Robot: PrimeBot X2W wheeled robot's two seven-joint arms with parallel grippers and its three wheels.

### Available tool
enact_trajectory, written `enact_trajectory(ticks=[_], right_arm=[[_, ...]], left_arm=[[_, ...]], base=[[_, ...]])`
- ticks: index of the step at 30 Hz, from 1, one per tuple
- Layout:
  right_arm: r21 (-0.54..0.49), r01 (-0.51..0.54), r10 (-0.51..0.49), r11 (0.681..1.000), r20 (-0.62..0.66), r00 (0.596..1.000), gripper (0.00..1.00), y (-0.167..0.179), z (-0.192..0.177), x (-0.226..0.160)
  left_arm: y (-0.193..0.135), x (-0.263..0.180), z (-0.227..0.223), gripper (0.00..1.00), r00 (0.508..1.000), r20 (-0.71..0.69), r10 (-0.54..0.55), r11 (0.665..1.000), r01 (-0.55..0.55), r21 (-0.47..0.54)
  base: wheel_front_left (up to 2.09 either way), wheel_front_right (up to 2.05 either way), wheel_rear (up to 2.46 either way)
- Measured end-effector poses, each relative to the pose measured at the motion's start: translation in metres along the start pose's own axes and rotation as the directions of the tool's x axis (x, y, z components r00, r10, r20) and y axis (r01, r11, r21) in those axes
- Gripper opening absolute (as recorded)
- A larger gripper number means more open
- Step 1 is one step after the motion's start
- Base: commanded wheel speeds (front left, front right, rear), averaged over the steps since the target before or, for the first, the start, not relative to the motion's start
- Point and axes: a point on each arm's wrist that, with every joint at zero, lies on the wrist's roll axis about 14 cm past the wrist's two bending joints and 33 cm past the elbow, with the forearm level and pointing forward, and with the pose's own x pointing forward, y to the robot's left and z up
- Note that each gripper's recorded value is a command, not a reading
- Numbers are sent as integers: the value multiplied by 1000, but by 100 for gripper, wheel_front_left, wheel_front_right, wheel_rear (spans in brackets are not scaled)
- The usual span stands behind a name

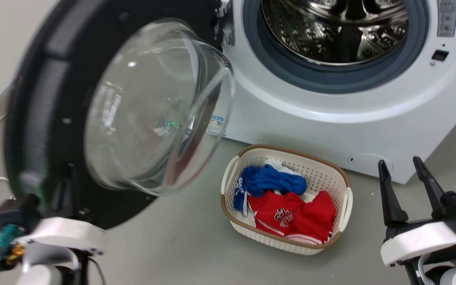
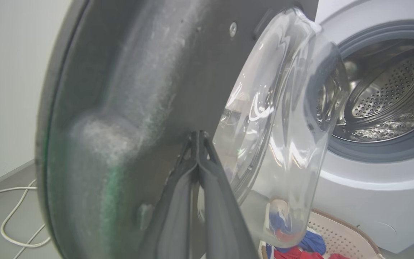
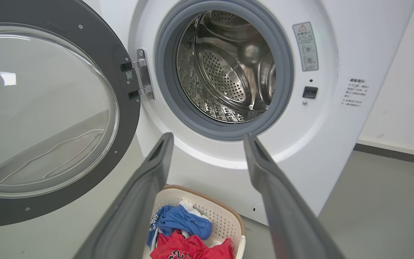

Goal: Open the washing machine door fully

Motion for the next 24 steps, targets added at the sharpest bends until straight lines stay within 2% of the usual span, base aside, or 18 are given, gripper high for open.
enact_trajectory(ticks=[12,13,24], right_arm=[[-22,31,-32,999,-45,998,100,-19,-16,13],[-23,34,-35,999,-52,998,100,-22,-19,15],[-28,26,-28,999,-55,998,100,-20,-18,19]], left_arm=[[65,38,-11,0,988,-32,153,987,-151,46],[81,43,-9,0,983,-31,182,982,-181,48],[100,53,-5,0,983,-30,184,983,-183,34]], base=[[0,0,0],[0,0,0],[0,0,0]])
